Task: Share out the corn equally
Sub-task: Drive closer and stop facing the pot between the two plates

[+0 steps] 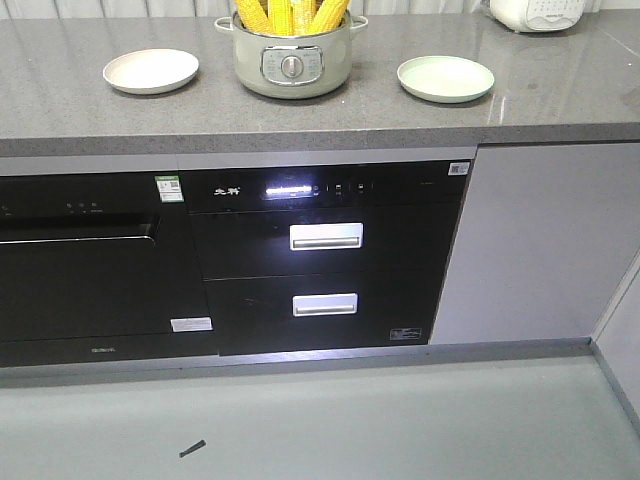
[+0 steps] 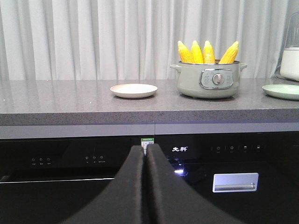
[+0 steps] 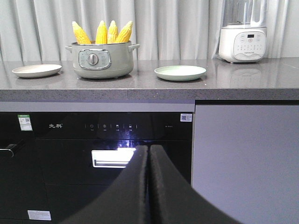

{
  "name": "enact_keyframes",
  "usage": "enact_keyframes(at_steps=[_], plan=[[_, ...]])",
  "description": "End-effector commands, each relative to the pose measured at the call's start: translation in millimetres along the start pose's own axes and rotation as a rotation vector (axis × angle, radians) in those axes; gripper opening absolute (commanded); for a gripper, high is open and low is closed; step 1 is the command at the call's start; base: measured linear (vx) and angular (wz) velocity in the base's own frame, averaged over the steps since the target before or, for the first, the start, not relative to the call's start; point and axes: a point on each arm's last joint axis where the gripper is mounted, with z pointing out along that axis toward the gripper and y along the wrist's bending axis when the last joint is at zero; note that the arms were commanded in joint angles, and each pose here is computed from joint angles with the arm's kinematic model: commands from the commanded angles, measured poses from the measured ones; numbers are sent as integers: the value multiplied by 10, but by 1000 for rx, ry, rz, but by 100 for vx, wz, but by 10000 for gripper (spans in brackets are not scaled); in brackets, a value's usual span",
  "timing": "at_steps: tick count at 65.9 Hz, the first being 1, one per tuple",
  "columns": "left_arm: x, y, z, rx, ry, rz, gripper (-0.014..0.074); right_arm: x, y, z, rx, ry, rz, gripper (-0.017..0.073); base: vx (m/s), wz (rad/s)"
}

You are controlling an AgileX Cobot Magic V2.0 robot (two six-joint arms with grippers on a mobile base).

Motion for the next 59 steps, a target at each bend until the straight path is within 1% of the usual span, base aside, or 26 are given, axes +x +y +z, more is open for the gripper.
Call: enact_keyframes(at_steps=[1,59], plan=[[-30,-2,-11,5,-78,-16,-6,-29,3,2,-1,-63,-11,-1,6,-1],[-30,-2,-11,5,-78,-16,-6,-29,3,2,-1,-63,-11,-1,5,-1]])
